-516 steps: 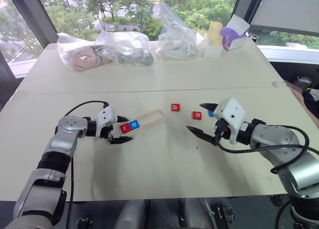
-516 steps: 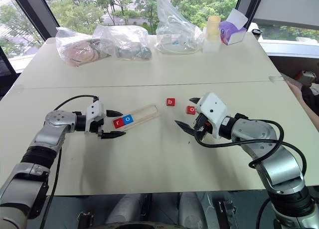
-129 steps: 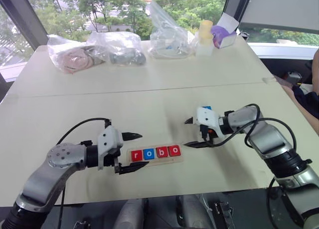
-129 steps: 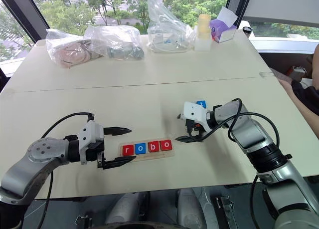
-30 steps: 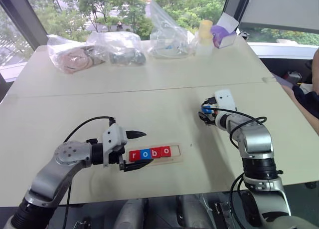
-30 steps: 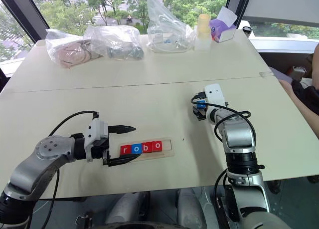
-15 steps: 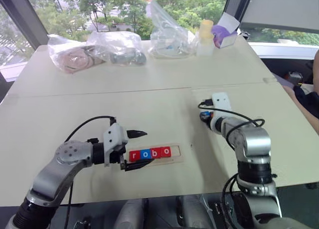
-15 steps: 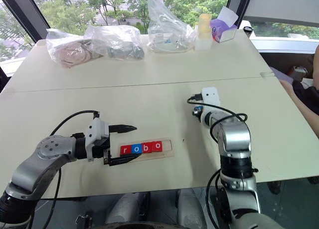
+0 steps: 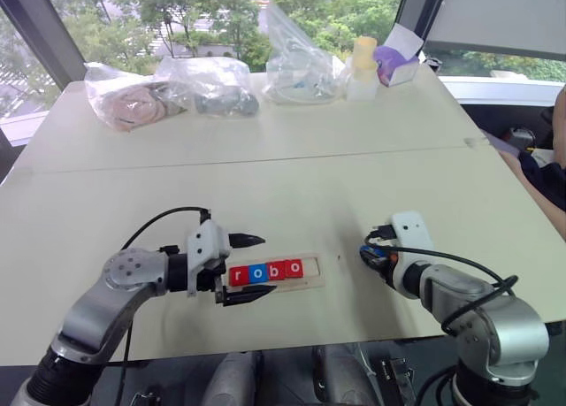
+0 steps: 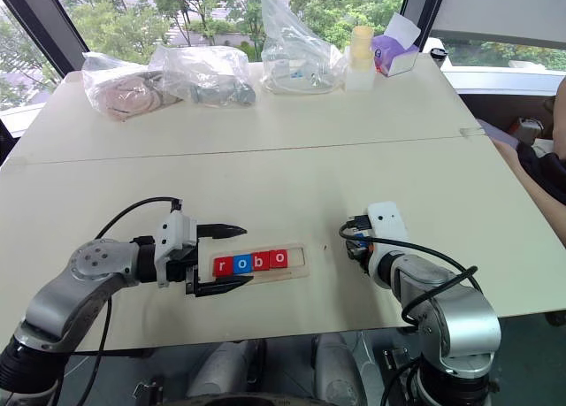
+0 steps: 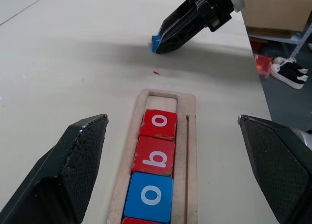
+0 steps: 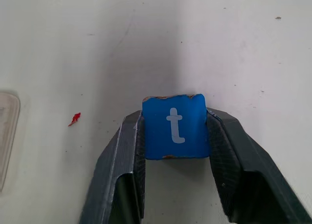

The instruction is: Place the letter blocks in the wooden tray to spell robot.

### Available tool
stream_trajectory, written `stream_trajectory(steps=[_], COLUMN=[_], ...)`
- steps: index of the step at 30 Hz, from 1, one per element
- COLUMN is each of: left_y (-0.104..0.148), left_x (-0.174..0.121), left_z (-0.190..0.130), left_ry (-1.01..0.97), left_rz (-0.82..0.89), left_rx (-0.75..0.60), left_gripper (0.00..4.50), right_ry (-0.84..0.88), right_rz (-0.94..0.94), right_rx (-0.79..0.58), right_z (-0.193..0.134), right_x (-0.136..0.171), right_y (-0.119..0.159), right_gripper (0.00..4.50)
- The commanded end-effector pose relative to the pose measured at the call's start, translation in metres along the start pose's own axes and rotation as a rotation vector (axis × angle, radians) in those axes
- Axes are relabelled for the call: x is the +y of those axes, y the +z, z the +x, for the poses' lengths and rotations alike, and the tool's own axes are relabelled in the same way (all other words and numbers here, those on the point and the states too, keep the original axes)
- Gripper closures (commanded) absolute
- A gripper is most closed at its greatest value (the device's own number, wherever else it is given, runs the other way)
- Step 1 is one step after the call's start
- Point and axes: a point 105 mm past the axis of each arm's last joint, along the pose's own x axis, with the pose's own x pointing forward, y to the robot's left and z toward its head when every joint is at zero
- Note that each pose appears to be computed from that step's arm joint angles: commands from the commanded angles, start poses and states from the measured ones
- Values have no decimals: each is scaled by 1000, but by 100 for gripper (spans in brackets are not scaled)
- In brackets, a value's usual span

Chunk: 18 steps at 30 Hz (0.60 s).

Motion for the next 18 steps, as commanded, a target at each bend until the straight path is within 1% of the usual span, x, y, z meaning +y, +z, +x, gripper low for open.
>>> stream_trajectory(steps=[1, 3, 5, 7, 10, 13, 18], left_y=[10, 11, 11, 11, 12, 12, 13], left_x=[4, 5, 6, 6, 7, 7, 6], left_z=[0, 0, 0, 0, 0, 0, -3], left_ry=[-1, 2, 2, 4, 12, 18, 27], left_rz=[42, 42, 43, 46, 51, 52, 52], left_rx=[-24, -26, -24, -24, -26, -27, -26], left_gripper=[0, 0, 0, 0, 0, 0, 0], right_ry=[97, 173, 254, 283, 467, 565, 686], right_rz=[-80, -175, -269, -357, -608, -693, -792], right_rx=[-7, -9, 2, 4, -30, -13, 54], right_z=[-8, -15, -21, -22, -23, -17, -3], right_x=[3, -2, -8, -18, -30, -41, -50], right_y=[11, 26, 36, 41, 46, 43, 27], right_gripper=[94, 3, 3, 3, 3, 3, 3])
